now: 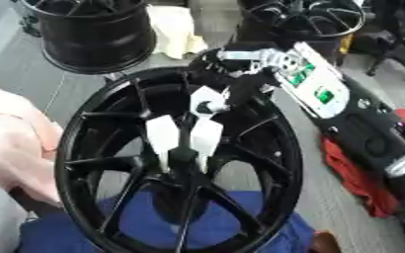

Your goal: Pull the pin out of the wheel hub.

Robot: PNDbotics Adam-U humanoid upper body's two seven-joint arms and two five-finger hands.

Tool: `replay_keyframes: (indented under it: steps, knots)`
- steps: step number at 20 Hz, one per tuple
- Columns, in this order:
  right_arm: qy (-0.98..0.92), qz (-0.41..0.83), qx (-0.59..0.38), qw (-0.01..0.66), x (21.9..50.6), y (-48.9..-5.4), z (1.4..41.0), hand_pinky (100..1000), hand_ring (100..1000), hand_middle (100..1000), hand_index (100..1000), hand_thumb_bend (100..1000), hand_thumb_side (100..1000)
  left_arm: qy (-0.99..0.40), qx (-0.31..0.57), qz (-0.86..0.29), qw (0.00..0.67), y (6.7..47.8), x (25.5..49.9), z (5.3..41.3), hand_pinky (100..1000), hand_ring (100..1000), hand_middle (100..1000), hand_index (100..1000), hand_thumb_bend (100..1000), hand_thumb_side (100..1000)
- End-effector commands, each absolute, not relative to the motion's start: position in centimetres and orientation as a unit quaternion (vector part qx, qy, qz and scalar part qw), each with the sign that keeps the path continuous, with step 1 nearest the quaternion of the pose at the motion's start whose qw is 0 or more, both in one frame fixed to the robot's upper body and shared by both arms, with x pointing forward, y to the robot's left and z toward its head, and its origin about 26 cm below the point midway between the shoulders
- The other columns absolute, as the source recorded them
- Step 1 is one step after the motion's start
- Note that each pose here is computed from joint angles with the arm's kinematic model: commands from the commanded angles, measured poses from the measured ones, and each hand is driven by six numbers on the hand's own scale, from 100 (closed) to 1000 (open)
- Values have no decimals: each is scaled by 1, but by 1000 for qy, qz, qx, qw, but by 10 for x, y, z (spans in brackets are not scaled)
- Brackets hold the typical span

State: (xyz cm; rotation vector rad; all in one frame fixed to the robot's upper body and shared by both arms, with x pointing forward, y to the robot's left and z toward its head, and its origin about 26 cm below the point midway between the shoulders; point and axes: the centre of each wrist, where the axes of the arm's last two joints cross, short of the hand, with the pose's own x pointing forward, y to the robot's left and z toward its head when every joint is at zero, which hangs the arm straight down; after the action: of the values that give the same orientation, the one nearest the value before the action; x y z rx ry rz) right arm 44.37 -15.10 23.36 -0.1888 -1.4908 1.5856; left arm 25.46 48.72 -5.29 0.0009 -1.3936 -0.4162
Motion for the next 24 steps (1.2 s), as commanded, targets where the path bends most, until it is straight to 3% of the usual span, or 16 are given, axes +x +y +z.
replay_keyframes:
  steps: [1,13,19,24]
  knots:
    - [-611,640,-90,457,446,-158,244,780,814,821,929,422,241,-660,-15,-279,697,494,259,-40,773,719,675,830,345,738]
    - [-590,654,-85,465,448,-161,239,716,741,769,907,411,244,-660,-16,-280,697,493,260,-40,772,720,676,830,345,739]
    - [-579,663,-91,466,447,-160,241,630,654,689,819,403,310,-659,-16,-281,697,493,260,-40,772,721,676,830,344,740]
    - [-580,661,-98,466,446,-158,243,539,572,590,704,340,328,-660,-17,-280,697,493,260,-40,772,721,677,830,344,740]
